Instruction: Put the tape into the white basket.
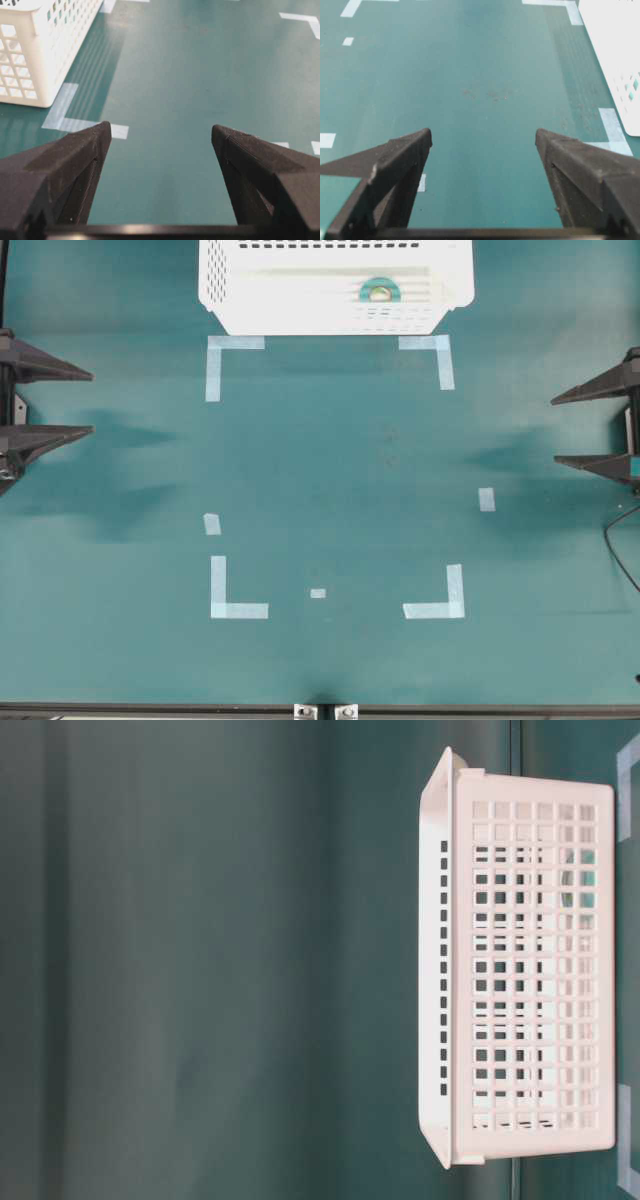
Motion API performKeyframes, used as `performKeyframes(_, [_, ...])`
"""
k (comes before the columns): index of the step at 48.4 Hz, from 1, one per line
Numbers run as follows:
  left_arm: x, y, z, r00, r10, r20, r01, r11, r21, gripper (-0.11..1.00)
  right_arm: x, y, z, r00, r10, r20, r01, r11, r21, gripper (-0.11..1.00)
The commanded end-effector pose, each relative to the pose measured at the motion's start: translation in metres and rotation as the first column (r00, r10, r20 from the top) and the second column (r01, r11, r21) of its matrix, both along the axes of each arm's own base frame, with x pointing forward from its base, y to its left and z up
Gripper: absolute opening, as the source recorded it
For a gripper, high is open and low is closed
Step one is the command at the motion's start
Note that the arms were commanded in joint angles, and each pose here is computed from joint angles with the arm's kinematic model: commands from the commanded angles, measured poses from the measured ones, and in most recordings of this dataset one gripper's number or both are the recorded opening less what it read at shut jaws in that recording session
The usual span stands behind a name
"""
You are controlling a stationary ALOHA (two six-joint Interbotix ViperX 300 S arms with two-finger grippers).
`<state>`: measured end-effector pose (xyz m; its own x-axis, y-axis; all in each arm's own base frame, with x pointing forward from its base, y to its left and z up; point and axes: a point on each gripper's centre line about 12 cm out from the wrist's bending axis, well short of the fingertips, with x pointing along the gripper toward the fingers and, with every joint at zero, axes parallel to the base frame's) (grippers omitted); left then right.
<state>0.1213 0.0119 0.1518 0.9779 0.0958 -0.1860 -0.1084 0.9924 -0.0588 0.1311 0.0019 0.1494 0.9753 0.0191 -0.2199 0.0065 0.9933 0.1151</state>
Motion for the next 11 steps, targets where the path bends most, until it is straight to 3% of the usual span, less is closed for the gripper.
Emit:
performKeyframes(1, [0.0021,0.0008,0.0100,1.000,0.004,0.020,-0.004,1.000,0.003,0.35,-0.0002,0.0005,-0.0021,1.000,0.006,-0.005,-0.006,1.000,-0.007,0.93])
performKeyframes(11, [0.0021,0.0008,0.0100,1.000,0.004,0.020,-0.004,1.000,0.003,0.35,-0.0002,0.0005,-0.0021,1.000,0.006,-0.005,-0.006,1.000,-0.007,0.93])
